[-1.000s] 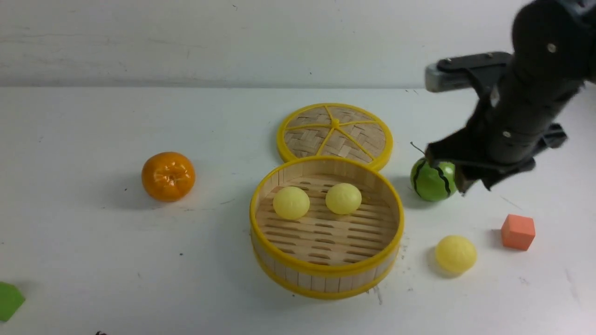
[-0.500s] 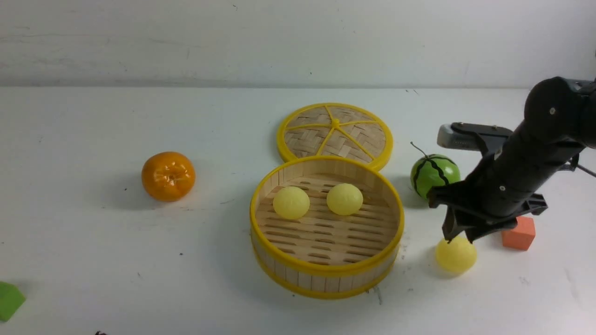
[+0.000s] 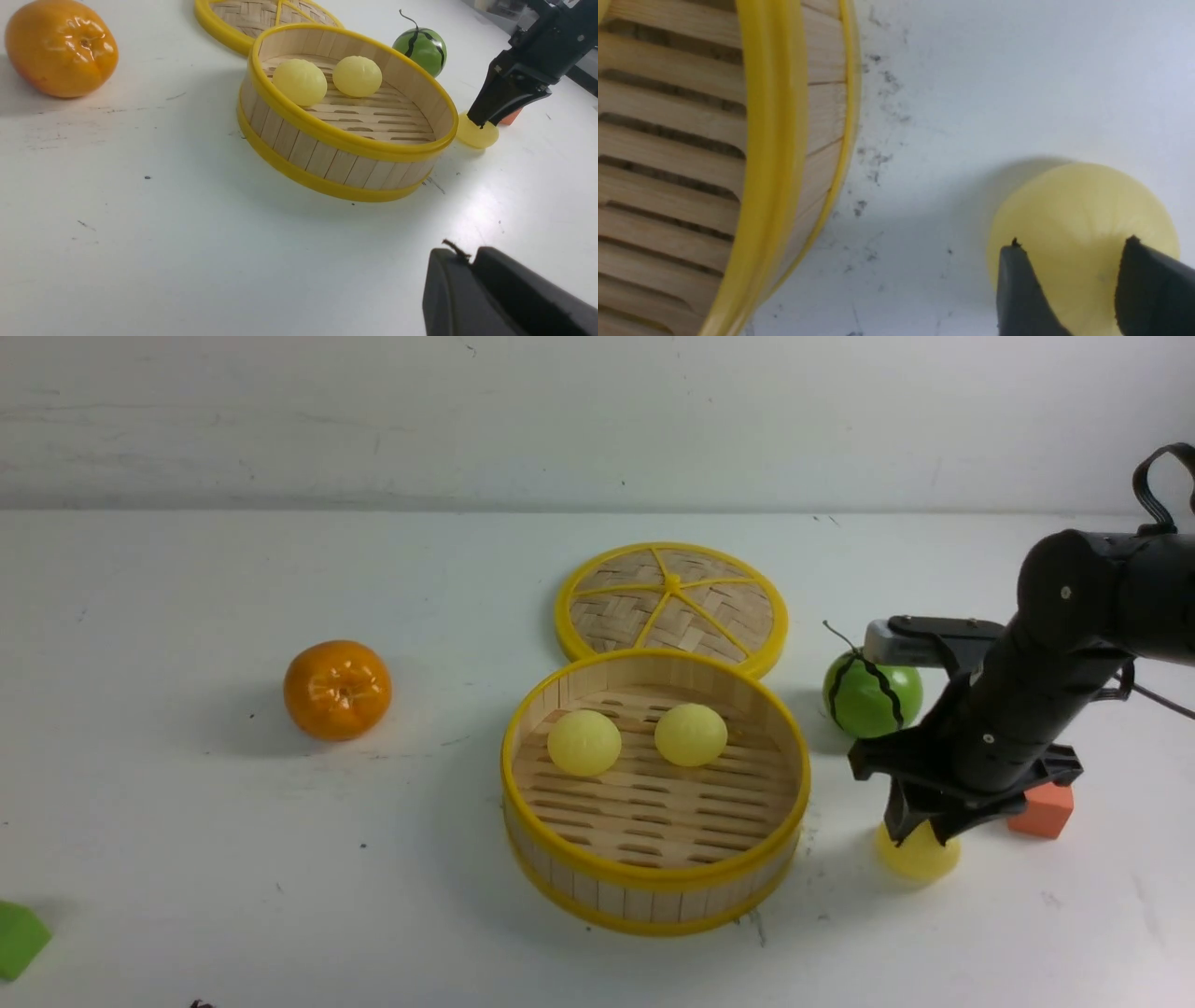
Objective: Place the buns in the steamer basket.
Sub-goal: Use the right arm to grab a steamed stuffed bun, then use the right arm to put the steamed stuffed bun into the steamer
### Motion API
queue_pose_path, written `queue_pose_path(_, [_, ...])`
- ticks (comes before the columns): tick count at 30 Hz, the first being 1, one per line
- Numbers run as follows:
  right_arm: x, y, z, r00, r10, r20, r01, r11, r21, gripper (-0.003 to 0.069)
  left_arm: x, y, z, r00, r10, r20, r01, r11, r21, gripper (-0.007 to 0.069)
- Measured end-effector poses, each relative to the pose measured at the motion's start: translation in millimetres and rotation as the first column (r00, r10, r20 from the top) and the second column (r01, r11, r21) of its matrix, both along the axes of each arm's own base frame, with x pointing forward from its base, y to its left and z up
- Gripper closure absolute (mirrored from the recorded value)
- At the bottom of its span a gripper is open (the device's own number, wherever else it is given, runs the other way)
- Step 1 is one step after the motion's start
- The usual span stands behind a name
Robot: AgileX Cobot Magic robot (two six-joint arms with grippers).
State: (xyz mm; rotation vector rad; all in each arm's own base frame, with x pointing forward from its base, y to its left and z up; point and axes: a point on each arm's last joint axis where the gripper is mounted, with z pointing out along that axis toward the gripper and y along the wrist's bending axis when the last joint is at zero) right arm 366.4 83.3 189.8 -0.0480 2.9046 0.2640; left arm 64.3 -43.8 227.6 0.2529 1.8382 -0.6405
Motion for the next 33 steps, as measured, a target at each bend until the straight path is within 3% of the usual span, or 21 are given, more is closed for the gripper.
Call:
queue_pose_path(13, [1,0,-2,1.000,0.003,-0.001,-0.003,1.000,-0.007,0.0530,0,0,0,1.000,0.000,0.000,0.000,1.000,0.000,0.0556])
queue_pose_path(19, [-1,-2,-2,1.000,0.025,-0.011,-0.026,0.999,-0.031,0.0645,0,0,0,1.000,0.000,0.000,0.000,1.000,0.000,0.0550])
queue_pose_path(25, [-8,-1,18,0.999,0.047,0.016,-0.047,0.998,-0.036,0.0659,0,0,0,1.000,0.000,0.000,0.000,1.000,0.000,0.0543])
queue_pose_path(33, [-45,73,90,0.945,0.265,0.190,-0.269,0.963,-0.004,0.0653,0,0,0,1.000,0.000,0.000,0.000,1.000,0.000,0.0533])
